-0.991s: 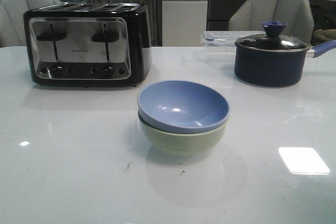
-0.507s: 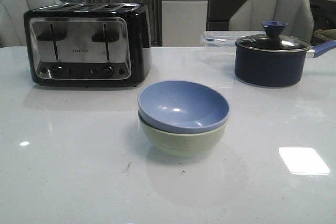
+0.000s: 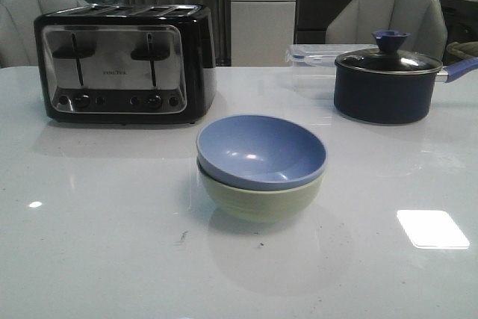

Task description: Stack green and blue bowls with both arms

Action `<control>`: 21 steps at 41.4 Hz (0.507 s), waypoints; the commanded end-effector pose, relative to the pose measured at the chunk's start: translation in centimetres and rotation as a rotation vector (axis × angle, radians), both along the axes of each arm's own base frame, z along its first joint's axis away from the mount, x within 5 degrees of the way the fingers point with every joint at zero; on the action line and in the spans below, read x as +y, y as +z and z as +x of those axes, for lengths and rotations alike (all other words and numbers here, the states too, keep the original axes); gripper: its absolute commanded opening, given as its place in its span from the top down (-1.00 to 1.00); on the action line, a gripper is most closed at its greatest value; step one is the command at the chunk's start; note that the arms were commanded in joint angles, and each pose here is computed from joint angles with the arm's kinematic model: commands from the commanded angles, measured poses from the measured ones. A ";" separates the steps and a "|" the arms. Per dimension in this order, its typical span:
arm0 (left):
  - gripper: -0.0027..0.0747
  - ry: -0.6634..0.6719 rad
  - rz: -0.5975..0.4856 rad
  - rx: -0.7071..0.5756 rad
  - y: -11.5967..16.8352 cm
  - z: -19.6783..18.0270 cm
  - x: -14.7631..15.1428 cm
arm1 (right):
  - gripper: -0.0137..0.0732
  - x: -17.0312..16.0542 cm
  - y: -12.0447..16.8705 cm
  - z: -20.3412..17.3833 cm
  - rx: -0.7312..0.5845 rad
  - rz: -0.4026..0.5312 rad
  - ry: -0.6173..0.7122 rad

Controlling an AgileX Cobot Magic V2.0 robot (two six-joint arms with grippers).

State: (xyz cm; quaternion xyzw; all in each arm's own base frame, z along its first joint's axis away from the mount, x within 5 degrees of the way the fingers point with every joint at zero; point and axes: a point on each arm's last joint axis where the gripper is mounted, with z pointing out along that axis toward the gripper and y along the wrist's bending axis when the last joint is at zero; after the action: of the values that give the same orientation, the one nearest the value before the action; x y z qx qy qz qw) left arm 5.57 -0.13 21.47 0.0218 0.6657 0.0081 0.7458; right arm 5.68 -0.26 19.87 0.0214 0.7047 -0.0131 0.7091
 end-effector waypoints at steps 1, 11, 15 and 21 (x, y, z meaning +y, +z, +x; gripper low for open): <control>0.69 -0.003 -0.015 -0.102 0.7 -0.3 0.0 | 0.55 -0.1 1.2 -0.3 -0.135 -0.009 -0.008; 0.69 -0.003 -0.015 -0.102 0.7 -0.3 0.0 | 0.55 0.0 1.2 -0.3 -0.137 -0.008 0.012; 0.69 -0.003 -0.015 -0.102 0.7 -0.3 0.0 | 0.55 0.0 1.2 -0.3 -0.137 -0.008 0.012; 0.69 -0.003 -0.015 -0.102 0.7 -0.3 0.0 | 0.55 0.0 1.2 -0.3 -0.137 -0.008 0.012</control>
State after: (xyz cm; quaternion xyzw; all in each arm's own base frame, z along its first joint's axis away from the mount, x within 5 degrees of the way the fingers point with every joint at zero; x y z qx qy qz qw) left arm 5.57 -0.13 21.47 0.0218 0.6657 0.0081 0.7458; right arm 5.68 -0.16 20.05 0.0170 0.6977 -0.0045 0.7161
